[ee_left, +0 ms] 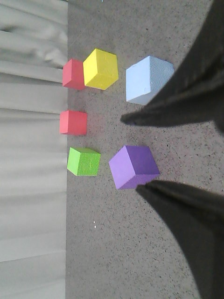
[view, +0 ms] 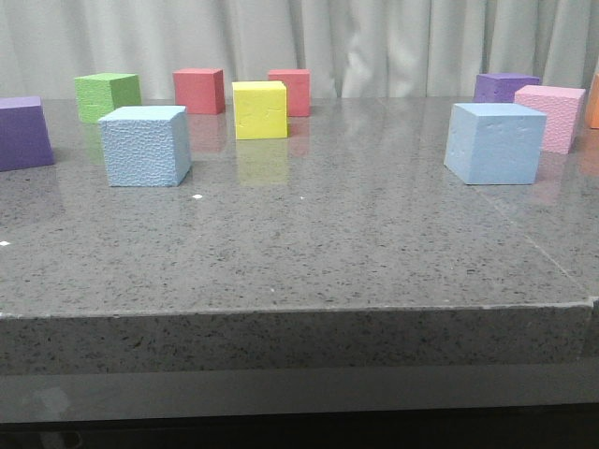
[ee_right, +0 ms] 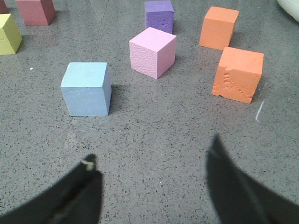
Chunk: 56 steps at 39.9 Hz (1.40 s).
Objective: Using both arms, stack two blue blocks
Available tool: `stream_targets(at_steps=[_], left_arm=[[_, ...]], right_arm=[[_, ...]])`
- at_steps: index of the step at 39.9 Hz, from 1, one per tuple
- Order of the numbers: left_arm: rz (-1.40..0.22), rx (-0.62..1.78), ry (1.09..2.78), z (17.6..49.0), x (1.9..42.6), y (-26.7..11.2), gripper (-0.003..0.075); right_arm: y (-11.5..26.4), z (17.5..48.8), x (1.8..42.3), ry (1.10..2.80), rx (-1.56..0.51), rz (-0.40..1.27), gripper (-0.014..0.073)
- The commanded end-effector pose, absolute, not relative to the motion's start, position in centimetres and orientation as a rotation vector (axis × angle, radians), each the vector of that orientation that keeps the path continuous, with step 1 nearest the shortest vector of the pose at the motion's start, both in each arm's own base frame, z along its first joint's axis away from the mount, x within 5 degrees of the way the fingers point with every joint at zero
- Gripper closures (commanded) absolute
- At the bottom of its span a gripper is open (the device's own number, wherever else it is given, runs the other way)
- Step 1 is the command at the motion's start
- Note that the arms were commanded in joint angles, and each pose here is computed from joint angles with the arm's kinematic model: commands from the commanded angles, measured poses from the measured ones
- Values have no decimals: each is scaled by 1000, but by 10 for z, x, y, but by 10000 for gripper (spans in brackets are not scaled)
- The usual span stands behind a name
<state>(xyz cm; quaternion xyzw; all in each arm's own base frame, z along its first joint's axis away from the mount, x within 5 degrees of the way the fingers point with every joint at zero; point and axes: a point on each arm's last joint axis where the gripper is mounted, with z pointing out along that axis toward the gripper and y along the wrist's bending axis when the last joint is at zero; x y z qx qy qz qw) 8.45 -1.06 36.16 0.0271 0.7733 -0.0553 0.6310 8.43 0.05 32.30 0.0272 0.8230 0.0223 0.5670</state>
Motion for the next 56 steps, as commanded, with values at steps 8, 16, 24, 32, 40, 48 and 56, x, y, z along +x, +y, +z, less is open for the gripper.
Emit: stream_targets(at_steps=[8, 16, 24, 32, 40, 48, 56], left_arm=[[-123, 50, 1700, 375, 86, -10, 188], [-123, 50, 1700, 375, 86, -10, 188], [-123, 50, 1700, 375, 86, -10, 190], [-123, 50, 1700, 375, 86, -10, 190], [-123, 50, 1700, 375, 86, -10, 191], [-123, 50, 1700, 375, 86, -10, 190], [-123, 50, 1700, 375, 86, -10, 190]], right_arm=[[0, 340, 88, 1834, 53, 35, -20], [0, 340, 88, 1827, 61, 53, -20], [1, 346, 91, 1844, 65, 60, -27], [5, 368, 115, 2033, 81, 125, -53], [17, 390, 152, 2178, -32, 236, -53], [29, 400, 193, 2286, -115, 311, -52], [51, 404, 233, 2381, -165, 339, -52]])
